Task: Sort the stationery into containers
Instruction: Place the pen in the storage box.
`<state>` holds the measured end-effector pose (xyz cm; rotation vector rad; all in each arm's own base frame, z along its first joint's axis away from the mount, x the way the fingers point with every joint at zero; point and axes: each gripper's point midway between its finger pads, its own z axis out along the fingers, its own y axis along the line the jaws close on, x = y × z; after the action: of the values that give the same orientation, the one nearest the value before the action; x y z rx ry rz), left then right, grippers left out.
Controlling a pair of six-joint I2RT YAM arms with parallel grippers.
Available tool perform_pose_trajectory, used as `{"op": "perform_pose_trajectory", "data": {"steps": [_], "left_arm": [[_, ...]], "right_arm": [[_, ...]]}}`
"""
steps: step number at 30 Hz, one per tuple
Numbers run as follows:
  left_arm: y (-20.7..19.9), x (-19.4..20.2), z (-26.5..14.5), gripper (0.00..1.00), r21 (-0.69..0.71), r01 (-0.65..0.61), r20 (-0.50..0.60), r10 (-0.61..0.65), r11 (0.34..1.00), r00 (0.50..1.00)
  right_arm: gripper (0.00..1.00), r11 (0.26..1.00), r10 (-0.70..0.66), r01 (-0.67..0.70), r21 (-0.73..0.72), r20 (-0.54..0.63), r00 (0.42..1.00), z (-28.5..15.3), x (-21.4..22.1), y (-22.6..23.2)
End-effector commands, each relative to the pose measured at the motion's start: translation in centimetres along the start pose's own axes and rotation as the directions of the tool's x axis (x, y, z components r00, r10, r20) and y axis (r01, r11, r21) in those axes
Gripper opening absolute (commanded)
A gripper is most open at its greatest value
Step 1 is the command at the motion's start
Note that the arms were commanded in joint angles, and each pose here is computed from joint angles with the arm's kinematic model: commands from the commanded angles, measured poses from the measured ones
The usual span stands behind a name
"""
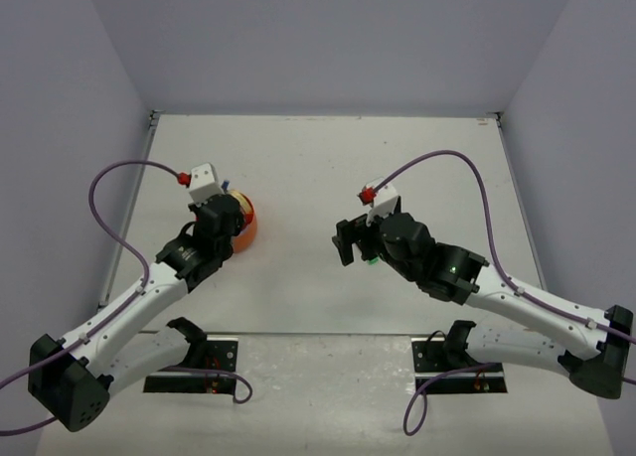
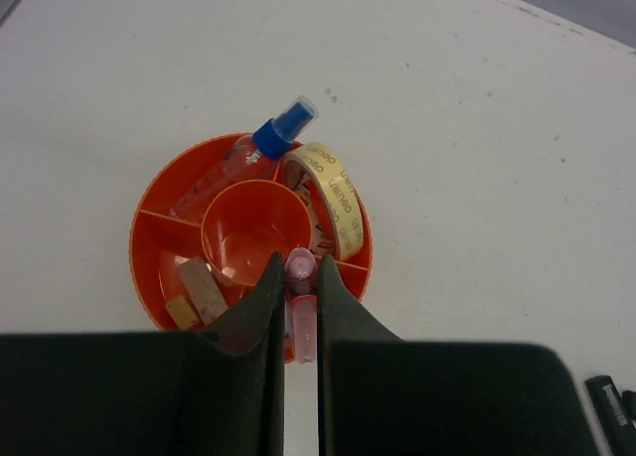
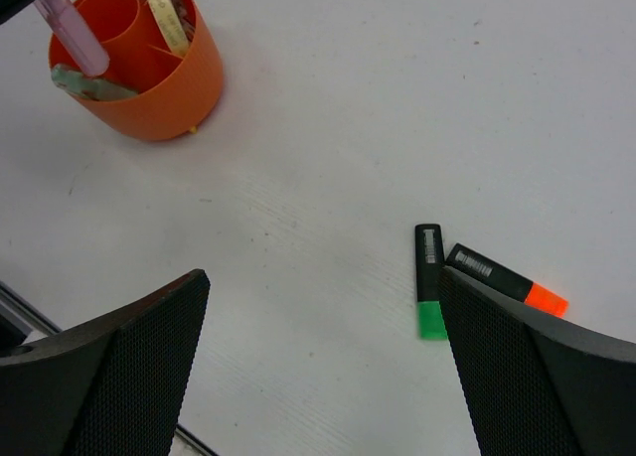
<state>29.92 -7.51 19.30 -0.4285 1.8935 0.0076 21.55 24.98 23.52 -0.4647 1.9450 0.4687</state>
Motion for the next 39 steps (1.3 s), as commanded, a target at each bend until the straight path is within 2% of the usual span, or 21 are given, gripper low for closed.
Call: {"op": "perform_pose_trajectory", "data": {"steps": [1,7,12,15,17,19,30,39], "left_arm": [[2.1,-0.4,0.3,0.0,-0.085,0.064,0.088,-0.057,0.994,0.994],[3.3,2.3,0.8,0.0,-0.085,0.088,0.095,-0.08,0.993,0.992],[3.3,3.0,1.0,0.0,-0.068,0.103,0.098,-0.096,0.992,0.99],[3.4,3.3,0.9,0.07,-0.065,0.111,0.094,-0.105,0.992,0.99],[3.4,3.2,0.8,0.06,-0.059,0.121,0.097,-0.115,0.991,0.989],[3.2,2.9,0.7,0.0,-0.044,0.135,0.1,-0.13,0.99,0.986],[1.8,-0.2,-0.6,0.0,0.016,0.17,0.114,-0.171,0.985,0.979],[2.2,0.0,-0.2,0.0,-0.005,0.167,0.14,-0.165,0.986,0.976]], "right_arm": [[0.99,0.999,0.015,-0.014,0.042,-0.02,1.0,-0.1,1.1,-0.9],[0.99,1.0,0.022,-0.022,0.009,-0.012,1.0,-0.5,0.9,-0.5],[0.99,1.0,0.015,-0.015,-0.008,-0.011,1.0,-0.8,0.7,-0.3],[0.99,1.0,0.01,-0.01,-0.016,-0.015,1.0,-0.9,0.8,-0.2],[0.99,1.0,0.009,-0.009,-0.014,-0.017,1.0,-0.9,0.9,-0.3],[0.99,1.0,0.008,-0.008,-0.015,-0.019,1.0,-0.8,0.9,-0.2],[0.99,1.0,0.004,-0.005,-0.017,-0.033,0.999,-0.5,1.1,0.0],[0.99,1.0,0.003,-0.004,-0.019,-0.041,0.999,-0.4,1.5,0.0]]}}
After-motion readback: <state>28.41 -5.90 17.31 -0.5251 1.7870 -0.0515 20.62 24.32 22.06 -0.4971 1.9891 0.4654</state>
